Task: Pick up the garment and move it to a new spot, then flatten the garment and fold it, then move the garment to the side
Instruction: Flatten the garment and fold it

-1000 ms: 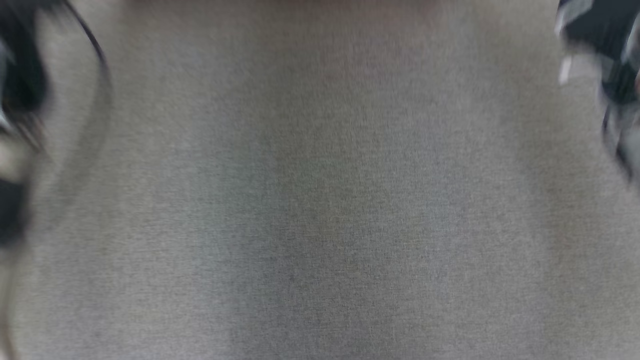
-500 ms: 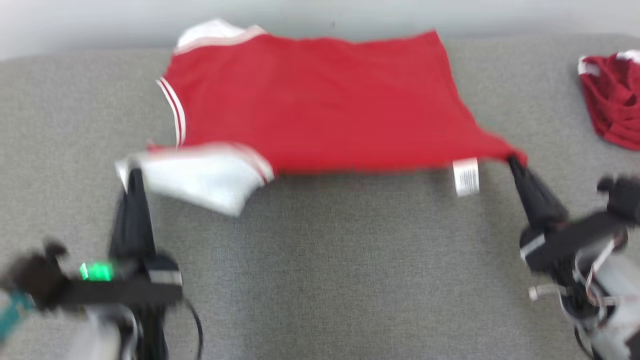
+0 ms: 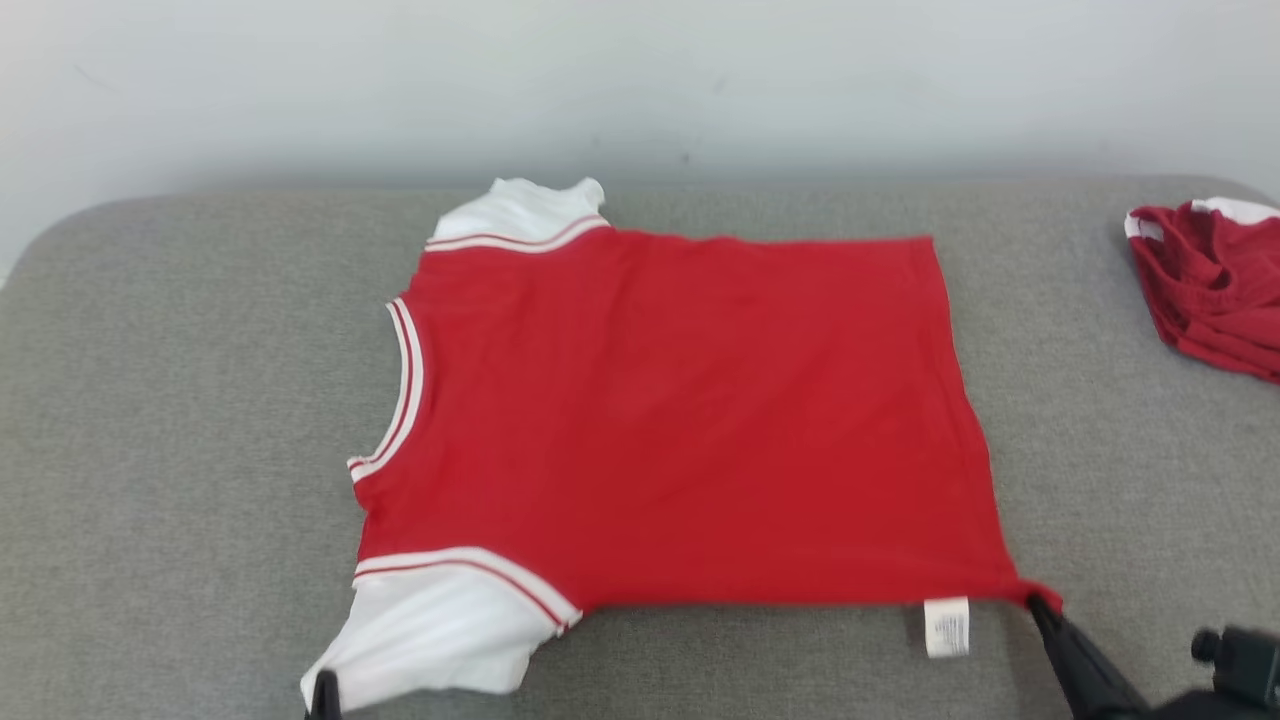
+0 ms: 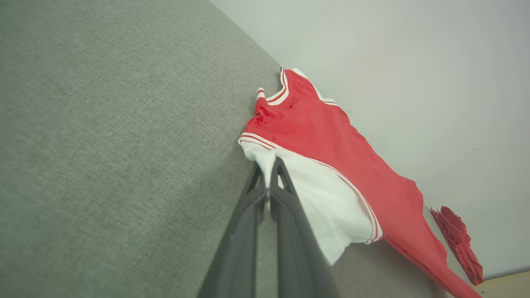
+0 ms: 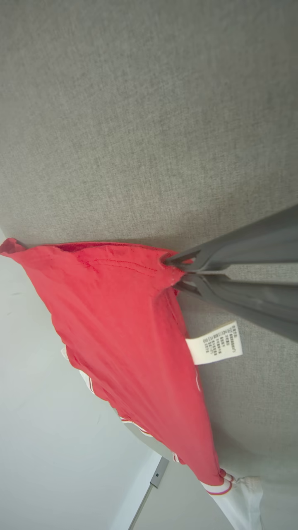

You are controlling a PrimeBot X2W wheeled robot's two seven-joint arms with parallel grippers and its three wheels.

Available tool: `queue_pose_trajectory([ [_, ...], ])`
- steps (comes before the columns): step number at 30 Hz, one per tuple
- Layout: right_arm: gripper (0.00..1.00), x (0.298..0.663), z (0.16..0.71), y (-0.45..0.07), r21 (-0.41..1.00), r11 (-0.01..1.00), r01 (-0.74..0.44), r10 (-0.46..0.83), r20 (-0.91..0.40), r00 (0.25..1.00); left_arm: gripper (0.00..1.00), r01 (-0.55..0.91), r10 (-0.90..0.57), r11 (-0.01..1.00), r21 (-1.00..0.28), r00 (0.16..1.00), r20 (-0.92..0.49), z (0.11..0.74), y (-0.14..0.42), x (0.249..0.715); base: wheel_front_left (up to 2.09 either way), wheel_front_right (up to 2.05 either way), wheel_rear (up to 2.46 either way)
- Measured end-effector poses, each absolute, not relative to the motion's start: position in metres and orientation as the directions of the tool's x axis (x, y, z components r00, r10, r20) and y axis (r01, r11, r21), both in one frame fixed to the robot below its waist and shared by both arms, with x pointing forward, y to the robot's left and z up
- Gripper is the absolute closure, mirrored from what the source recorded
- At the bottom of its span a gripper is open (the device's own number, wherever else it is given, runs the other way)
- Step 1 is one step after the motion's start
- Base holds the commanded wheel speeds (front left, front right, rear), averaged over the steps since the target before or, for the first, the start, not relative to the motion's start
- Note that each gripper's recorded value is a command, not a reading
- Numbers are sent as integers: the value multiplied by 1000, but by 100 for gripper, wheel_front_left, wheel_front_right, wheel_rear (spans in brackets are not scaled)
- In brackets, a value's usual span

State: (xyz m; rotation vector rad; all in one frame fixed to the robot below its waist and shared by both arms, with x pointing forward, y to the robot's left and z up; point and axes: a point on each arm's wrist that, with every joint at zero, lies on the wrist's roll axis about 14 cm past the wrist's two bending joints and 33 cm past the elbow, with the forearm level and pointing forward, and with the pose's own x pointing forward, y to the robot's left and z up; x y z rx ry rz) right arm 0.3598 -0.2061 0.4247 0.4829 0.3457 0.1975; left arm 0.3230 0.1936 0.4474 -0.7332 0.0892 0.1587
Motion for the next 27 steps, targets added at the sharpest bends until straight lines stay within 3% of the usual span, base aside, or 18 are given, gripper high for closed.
queue_pose_trajectory([
  [6,100,334,418,-208,505,860,-76,265,-314,912,100,-219,121,714,-665,974,-191,432,192,297,0,0,0],
  [12,100,321,416,-202,525,848,-72,288,-343,894,100,-197,97,732,-652,978,-186,432,186,300,0,0,0],
  [17,100,325,434,-188,531,837,-133,334,-303,893,100,-85,44,780,-619,996,-81,460,184,324,0,0,0],
  [27,100,337,456,-196,531,837,-134,312,-263,913,100,128,-124,873,-470,992,39,513,176,368,0,0,0],
])
